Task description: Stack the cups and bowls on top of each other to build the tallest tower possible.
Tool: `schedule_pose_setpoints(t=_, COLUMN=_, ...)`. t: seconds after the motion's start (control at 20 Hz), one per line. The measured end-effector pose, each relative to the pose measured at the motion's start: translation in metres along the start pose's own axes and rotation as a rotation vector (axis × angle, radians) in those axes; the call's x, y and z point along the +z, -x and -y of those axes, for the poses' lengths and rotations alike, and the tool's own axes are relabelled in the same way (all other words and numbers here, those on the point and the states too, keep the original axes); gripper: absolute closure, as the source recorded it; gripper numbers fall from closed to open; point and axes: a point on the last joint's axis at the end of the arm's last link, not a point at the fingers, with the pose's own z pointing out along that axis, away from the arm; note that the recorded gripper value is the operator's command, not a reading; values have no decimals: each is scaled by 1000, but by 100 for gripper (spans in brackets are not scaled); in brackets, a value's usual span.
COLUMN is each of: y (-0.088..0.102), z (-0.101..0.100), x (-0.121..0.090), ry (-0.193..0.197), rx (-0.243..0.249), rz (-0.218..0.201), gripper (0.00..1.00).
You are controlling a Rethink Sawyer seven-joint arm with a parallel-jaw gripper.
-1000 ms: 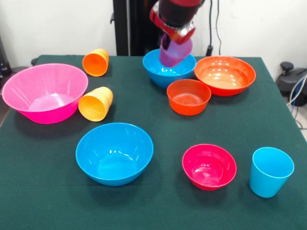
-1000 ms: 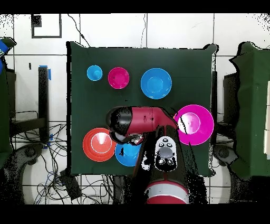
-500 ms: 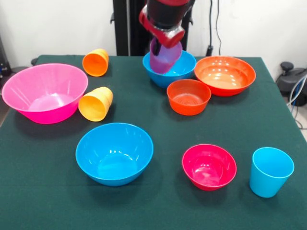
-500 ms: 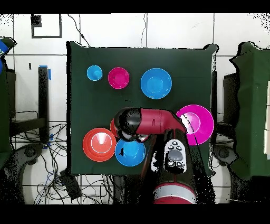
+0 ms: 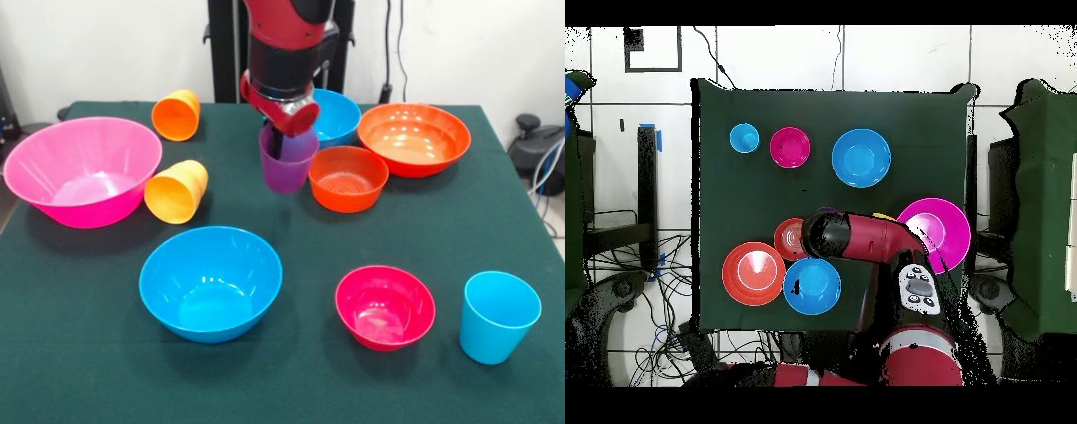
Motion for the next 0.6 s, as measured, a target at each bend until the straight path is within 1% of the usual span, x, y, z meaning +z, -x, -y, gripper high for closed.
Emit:
schedule_pose_setpoints(t=0.15, y=-11, z=-3, x=5, ry=11, rx=14, rz=-12, gripper=100)
schedule_pose_setpoints(t=0.2, y=-15, z=-3, x=6, ry=10, rx=19, rz=-19, gripper=100)
schedule_pose_setpoints(t=0.25, y=-24, z=-4, x=7, ry=6, rx=28, rz=-34, gripper=100)
schedule_pose_setpoints(t=0.35, y=-27, z=-5, x=5, ry=3, rx=33, rz=-35, gripper=100)
schedule_pose_setpoints(t=0.55, y=-41, z=-6, x=-4, ry=-22, rx=46, rz=-46, gripper=100)
schedule_pose_setpoints(t=0.6, y=-50, z=-5, x=-9, ry=-44, rx=49, rz=-59, gripper=100)
